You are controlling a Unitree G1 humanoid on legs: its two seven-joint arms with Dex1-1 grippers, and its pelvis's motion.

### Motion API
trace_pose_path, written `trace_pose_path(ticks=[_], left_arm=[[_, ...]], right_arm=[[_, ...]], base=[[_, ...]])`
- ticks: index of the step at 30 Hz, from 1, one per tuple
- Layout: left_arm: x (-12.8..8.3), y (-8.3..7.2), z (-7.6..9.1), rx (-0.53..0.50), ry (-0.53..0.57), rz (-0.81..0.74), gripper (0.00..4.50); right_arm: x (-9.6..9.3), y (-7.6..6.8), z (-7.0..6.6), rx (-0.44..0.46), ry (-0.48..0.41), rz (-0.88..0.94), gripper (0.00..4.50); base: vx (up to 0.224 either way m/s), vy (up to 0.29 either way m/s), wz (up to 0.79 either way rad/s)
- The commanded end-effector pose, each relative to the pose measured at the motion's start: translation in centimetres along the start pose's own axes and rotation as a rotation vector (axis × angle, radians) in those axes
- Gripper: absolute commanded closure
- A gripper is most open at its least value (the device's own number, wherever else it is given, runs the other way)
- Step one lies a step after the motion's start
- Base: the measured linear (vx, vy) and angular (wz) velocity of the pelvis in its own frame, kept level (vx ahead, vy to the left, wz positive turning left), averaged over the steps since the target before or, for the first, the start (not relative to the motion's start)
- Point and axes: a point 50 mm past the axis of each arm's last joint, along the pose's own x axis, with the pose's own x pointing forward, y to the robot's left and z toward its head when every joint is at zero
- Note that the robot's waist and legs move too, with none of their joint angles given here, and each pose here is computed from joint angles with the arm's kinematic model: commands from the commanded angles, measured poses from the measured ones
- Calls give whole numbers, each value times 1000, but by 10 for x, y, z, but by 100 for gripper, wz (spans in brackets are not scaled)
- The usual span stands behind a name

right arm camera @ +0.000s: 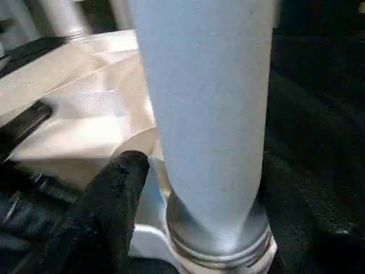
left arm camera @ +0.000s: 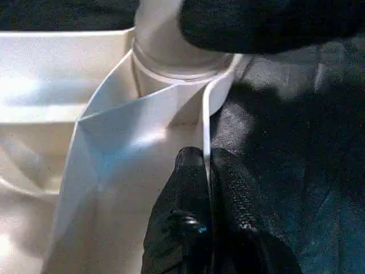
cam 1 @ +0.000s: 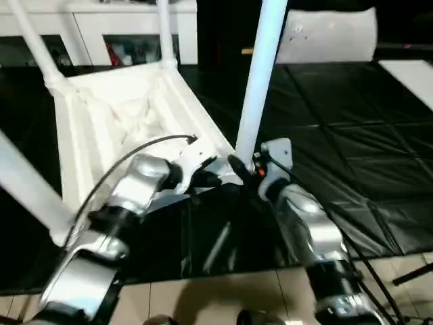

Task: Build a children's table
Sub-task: Rotate leg to tighten

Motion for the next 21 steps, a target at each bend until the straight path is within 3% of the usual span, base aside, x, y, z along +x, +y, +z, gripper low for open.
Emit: trace_pose_path(ticks=[1,8,14,21], left_arm=[[6,-15,10,85,-59,-145,450],[-9,-13,-8,190,18,-257,450],[-16,-13,-10,231,40,-363,450],[-21,-15,-10,273,105,-489,450]], right_arm=[[0,21,-13,5,60,207,93],[-24,-1,1,-47,72,371,46],[-32,-5,7,-85,96,528,36],[-30,-9,9,-80,163,689,97]], base=[[0,0,0],[0,0,0],[0,0,0],[0,0,0]])
